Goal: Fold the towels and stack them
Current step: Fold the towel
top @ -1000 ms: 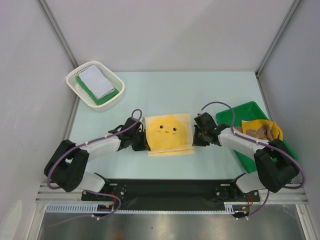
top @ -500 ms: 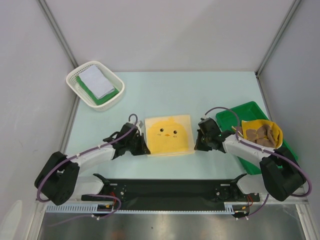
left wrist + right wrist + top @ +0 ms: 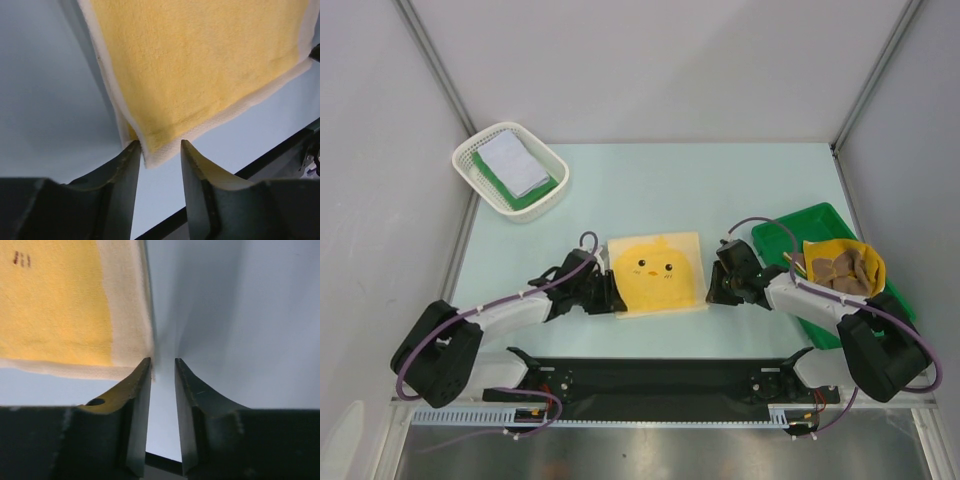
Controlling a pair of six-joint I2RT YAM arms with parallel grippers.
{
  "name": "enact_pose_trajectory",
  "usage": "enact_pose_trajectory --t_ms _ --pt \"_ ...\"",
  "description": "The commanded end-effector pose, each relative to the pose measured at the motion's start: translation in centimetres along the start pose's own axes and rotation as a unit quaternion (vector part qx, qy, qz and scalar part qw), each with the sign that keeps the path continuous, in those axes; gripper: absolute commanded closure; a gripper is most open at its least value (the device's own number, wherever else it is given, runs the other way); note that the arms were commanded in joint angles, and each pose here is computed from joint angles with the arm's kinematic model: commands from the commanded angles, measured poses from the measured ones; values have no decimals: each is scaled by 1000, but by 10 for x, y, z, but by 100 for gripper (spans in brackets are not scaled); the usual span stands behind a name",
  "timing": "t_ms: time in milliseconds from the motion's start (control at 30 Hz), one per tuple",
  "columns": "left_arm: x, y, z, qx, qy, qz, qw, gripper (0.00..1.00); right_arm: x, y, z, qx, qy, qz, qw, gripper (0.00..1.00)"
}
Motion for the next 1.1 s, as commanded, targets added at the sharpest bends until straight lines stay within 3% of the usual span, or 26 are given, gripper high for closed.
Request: enact_pose_trajectory --t_ms 0,133,200,267,333,500,633,700,900,1067 --pt "8 1 -15 4 60 15 998 55 5 12 -13 -20 -6 -11 1000 69" --pt "-22 50 -46 -65 80 59 993 44 9 38 -34 -41 4 -25 999 60" --pt "-24 74 -57 -93 100 66 988 43 15 54 -39 -47 35 -48 997 63" --pt "-35 102 -64 -119 78 64 988 43 25 87 -46 -81 70 -64 992 69" --pt "-43 122 -65 -137 65 73 986 43 35 104 -35 -76 96 -75 990 69" --pt "-34 147 -26 -100 41 71 992 48 55 142 0 -58 141 -119 981 71" --pt "-19 162 5 -78 25 58 995 50 46 153 50 -9 146 -121 982 72" --pt "-8 165 24 -61 33 50 996 50 40 164 61 -17 143 -123 982 72" --pt "16 189 43 -49 59 19 997 50 34 185 81 -32 147 -140 979 71" --pt "13 213 27 -48 90 61 993 45 29 190 78 -12 141 -180 973 68"
Point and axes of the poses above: each gripper's point midway between its finger pads, its own z axis out along the fingers, its own x axis along the line the jaws close on, y = z × x, the point moved 7 cm from there along -z, back along the fingers, and after that the axes turned 1 degree about -z, right-handed, at the moved point
